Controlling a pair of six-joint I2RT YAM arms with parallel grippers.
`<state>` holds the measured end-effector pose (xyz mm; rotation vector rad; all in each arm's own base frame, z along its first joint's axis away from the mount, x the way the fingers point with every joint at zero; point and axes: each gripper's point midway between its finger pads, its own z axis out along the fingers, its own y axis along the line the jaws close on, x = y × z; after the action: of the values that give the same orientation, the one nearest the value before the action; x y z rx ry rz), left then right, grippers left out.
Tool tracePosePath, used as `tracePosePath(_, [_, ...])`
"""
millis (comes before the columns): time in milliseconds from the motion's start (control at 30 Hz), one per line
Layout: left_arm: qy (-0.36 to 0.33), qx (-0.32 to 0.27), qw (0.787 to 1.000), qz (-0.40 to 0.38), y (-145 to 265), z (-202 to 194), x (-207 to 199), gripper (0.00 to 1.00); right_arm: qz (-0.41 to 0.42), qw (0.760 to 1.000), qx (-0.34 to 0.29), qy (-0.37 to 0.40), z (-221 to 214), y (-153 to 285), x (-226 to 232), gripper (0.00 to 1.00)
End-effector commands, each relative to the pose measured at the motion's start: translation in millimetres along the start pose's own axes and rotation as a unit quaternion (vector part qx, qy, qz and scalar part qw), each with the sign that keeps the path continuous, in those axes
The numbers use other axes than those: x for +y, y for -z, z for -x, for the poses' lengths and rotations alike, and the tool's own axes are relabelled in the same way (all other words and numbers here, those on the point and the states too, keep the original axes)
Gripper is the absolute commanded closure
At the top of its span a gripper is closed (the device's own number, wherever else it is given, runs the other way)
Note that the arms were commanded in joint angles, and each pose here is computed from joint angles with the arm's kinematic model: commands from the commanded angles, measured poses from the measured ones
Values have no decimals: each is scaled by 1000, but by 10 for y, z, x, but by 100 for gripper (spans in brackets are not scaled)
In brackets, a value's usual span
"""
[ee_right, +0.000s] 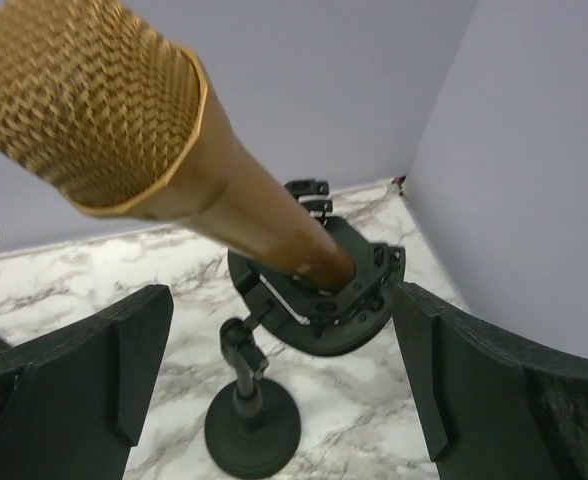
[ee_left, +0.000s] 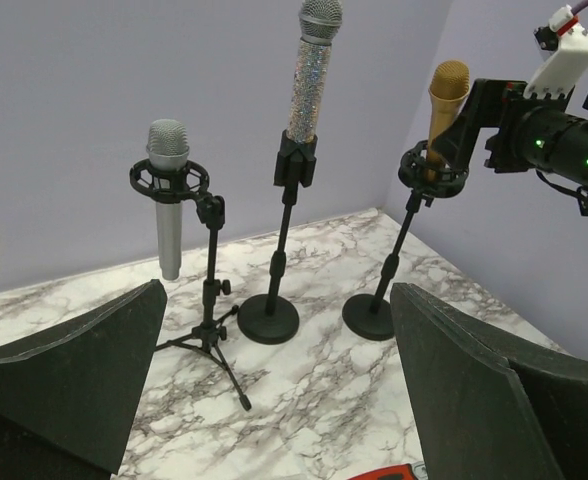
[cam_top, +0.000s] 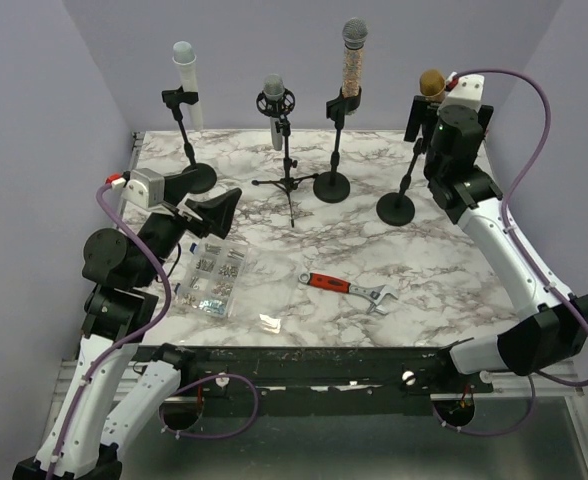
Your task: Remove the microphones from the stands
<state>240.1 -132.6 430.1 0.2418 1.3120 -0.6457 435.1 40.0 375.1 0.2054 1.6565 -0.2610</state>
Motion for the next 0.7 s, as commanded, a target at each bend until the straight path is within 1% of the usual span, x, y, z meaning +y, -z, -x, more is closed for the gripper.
tracePosePath(0, [0, -8, 1000, -15, 8, 54, -72, 1, -50, 995, -80, 31, 393, -126, -153, 0])
tracePosePath(100, [1, -7, 1000, -16, 2, 46, -75, 1, -61, 992, -97, 46, 373, -229, -122, 2])
tracePosePath(267, [1, -3, 1000, -13, -16, 9, -58, 2, -57, 990, -109, 68, 266, -382, -15, 12])
tracePosePath(400, [1, -1, 1000, -12, -29, -8, -49, 1, -44, 989, -109, 91, 144, -480, 87, 22])
tracePosePath(500, [2, 3, 1000, -11, -44, -31, -42, 2, -52, 987, -113, 105, 106, -533, 94, 34])
tracePosePath(633, [5, 9, 1000, -11, -70, -68, -34, 1, -54, 985, -115, 117, 129, -558, 100, 55])
tracePosePath(667, [5, 10, 1000, -11, -74, -77, -32, 1, -54, 985, -116, 116, 150, -552, 99, 58])
